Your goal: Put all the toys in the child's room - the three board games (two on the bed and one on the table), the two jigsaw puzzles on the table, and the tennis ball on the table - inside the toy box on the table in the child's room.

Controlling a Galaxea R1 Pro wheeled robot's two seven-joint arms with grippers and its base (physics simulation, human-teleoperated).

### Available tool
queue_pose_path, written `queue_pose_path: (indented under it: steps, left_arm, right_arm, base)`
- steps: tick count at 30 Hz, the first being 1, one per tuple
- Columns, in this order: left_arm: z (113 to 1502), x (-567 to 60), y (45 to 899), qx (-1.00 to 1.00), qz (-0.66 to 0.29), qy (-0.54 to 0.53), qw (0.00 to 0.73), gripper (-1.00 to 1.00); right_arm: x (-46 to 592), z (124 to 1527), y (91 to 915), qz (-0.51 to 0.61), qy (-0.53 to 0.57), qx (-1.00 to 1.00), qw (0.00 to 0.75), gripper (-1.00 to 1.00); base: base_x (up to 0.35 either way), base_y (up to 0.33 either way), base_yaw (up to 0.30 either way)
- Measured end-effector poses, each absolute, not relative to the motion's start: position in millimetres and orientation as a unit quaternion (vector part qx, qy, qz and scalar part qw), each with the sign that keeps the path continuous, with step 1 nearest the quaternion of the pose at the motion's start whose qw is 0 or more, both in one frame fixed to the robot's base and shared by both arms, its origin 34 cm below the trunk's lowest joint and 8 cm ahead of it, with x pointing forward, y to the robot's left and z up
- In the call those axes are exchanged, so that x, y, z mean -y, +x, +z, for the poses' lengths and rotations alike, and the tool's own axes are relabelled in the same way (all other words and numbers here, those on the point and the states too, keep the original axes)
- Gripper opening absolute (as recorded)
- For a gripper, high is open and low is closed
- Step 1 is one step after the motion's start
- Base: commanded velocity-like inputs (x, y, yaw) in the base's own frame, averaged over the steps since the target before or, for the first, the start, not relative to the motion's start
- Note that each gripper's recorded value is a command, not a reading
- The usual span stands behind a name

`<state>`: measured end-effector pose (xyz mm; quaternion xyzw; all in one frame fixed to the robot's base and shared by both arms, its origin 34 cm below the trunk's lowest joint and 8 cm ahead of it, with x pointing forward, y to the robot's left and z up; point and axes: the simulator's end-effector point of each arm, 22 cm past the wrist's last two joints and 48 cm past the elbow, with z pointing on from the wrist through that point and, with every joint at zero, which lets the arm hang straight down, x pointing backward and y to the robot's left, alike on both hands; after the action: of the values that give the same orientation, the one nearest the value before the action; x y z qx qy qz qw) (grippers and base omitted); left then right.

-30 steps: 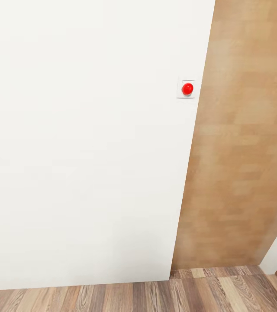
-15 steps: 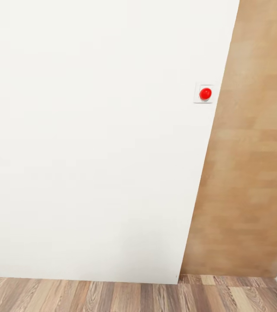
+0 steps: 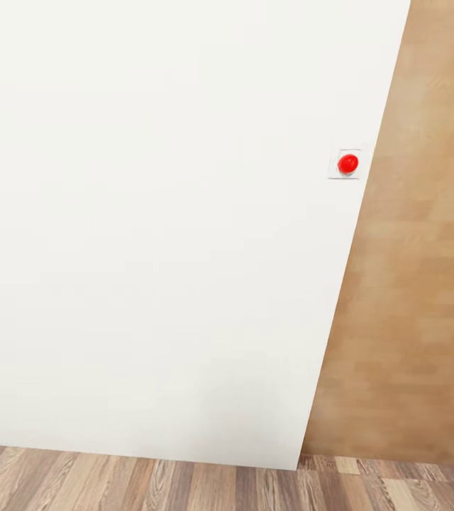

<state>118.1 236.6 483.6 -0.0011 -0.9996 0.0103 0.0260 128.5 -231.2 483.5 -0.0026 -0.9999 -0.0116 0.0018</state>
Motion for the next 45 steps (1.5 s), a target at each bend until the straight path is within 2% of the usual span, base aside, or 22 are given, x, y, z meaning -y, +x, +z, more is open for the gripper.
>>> queue_pose_path:
  steps: [11,21,45]
  left_arm:
    - [500,-241,141,1.000,0.003,0.005,-0.029,1.00]
    - [515,-256,142,0.999,-0.032,0.007,-0.035,1.00]
    - [546,-259,144,0.999,-0.035,0.006,-0.039,1.00]
  right_arm:
    - [247,500,129,-0.002,-0.002,1.000,-0.001,1.00]
    - [245,514,128,-0.003,-0.003,1.000,-0.001,1.00]
    - [248,545,135,-0.001,-0.001,1.000,-0.014,1.00]
  base:
    - [0.000,0.000,0.000]
    - [0.000,0.000,0.000]
    - [0.000,0.000,0.000]
